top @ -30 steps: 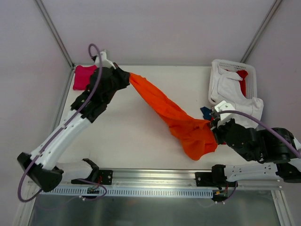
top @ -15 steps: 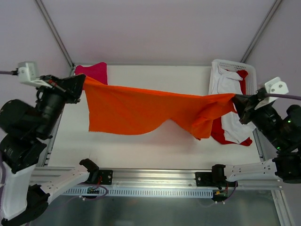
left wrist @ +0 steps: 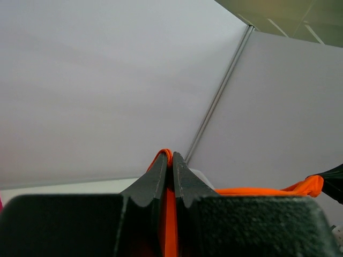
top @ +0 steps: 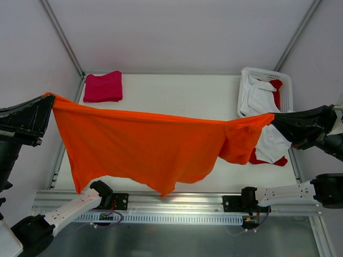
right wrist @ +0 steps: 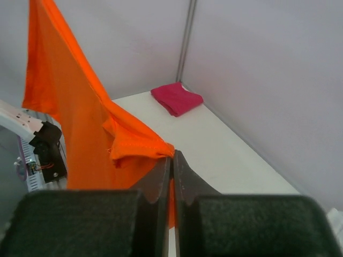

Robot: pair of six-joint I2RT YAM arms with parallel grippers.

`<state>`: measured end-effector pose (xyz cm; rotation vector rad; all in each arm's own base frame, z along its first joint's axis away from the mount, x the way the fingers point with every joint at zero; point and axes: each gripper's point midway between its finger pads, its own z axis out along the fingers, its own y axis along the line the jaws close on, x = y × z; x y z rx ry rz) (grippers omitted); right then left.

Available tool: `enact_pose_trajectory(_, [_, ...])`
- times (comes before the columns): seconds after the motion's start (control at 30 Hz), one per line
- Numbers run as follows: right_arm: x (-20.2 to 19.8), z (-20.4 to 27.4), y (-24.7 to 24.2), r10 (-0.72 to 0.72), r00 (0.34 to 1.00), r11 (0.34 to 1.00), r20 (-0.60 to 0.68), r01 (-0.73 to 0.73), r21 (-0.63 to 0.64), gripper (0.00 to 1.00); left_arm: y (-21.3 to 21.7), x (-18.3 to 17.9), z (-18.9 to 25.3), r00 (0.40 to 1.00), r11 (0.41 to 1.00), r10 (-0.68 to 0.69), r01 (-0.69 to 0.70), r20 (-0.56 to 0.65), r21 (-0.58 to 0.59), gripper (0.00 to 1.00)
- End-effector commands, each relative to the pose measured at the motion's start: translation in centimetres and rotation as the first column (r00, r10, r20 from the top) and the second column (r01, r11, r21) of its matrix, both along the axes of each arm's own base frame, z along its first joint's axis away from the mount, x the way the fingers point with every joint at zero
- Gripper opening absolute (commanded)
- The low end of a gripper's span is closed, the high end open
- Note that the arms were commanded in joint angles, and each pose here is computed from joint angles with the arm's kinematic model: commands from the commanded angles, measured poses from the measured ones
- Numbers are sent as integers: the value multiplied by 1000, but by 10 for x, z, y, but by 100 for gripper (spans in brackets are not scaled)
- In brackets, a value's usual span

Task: Fold and stack the t-shirts
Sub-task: Flatten out the tshirt

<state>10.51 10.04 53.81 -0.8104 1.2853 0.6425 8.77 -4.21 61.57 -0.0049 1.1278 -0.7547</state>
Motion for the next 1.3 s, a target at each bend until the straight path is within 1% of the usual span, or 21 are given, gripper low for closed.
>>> enact_pose_trajectory(0.0, [-19, 21, 3, 124, 990, 990, 71, -128, 57, 0, -8, -1, 3, 999, 999, -38, 38, 12, 16, 0])
enact_pose_trajectory(0.1, [-17, 21, 12, 122, 986, 991, 116, -126, 33, 1, -21, 14, -2, 999, 998, -43, 43, 1, 52, 0])
enact_pose_trajectory(0.27, [17, 2, 43, -77, 990, 996, 122, 82, -42, 0, -38, 81, -48, 984, 994, 84, -71, -160, 84, 0])
enact_pose_trajectory(0.3, [29, -4, 50, -159, 980, 983, 122, 169, -71, 0, -28, 98, -61, 962, 983, 178, -167, -208, 71, 0])
enact_pose_trajectory(0.4, [59, -12, 64, -342, 928, 931, 144, 355, -78, 0, -27, 143, -110, 882, 948, 317, -306, -348, 87, 0])
enact_pose_trajectory(0.47, [90, -33, 70, -470, 879, 873, 82, 477, -106, 0, -20, 166, -143, 803, 904, 417, -417, -425, 99, 0])
enact_pose_trajectory(0.5, [101, -54, 83, -472, 879, 867, 60, 476, -149, 1, -16, 171, -152, 775, 885, 449, -456, -444, 100, 0])
enact_pose_trajectory(0.53, [119, -75, 96, -500, 865, 845, 35, 496, -200, 1, -7, 179, -173, 715, 842, 510, -530, -479, 104, 0])
enact_pose_trajectory(0.67, [202, -174, 106, -667, 737, 715, -111, 591, -374, 1, 3, 219, -232, 570, 741, 620, -652, -539, 163, 0])
enact_pose_trajectory(0.7, [217, -196, 107, -690, 710, 693, -138, 594, -409, 1, 4, 229, -251, 542, 735, 609, -660, -579, 155, 0])
enact_pose_trajectory(0.73, [244, -231, 104, -741, 653, 636, -156, 608, -476, 1, -5, 243, -269, 543, 768, 565, -622, -621, 155, 0])
enact_pose_trajectory(0.8, [280, -279, 102, -788, 585, 586, -190, 620, -522, 0, 0, 284, -330, 425, 742, 564, -638, -708, 208, 0])
enact_pose_trajectory(0.93, [331, -317, 107, -823, 534, 544, -195, 643, -539, 1, -3, 332, -378, 333, 708, 608, -638, -721, 302, 0])
enact_pose_trajectory(0.97, [350, -352, 108, -838, 511, 515, -193, 622, -590, 0, -6, 349, -411, 273, 698, 630, -609, -727, 377, 0])
enact_pose_trajectory(1.03, [370, -370, 110, -852, 493, 483, -175, 616, -622, 1, -8, 376, -414, 262, 691, 641, -606, -721, 394, 0])
enact_pose_trajectory(1.07, [386, -362, 113, -860, 482, 478, -169, 642, -600, 0, -9, 388, -441, 221, 688, 650, -578, -727, 439, 0])
enact_pose_trajectory(1.1, [397, -387, 116, -863, 476, 464, -168, 619, -634, 1, -14, 403, -435, 244, 707, 631, -572, -737, 416, 0])
enact_pose_trajectory(1.13, [412, -374, 120, -865, 473, 470, -169, 644, -604, 1, -12, 414, -457, 209, 700, 637, -560, -742, 443, 0])
enact_pose_trajectory(1.17, [419, -377, 123, -864, 474, 473, -171, 644, -602, 1, -11, 421, -462, 204, 702, 634, -555, -746, 445, 0])
enact_pose_trajectory(1.2, [429, -394, 124, -868, 467, 462, -169, 636, -618, 1, -14, 435, -453, 228, 714, 623, -557, -749, 424, 0])
enact_pose_trajectory(1.27, [452, -378, 130, -863, 472, 482, -178, 668, -567, 1, -9, 452, -476, 198, 712, 626, -539, -755, 450, 0])
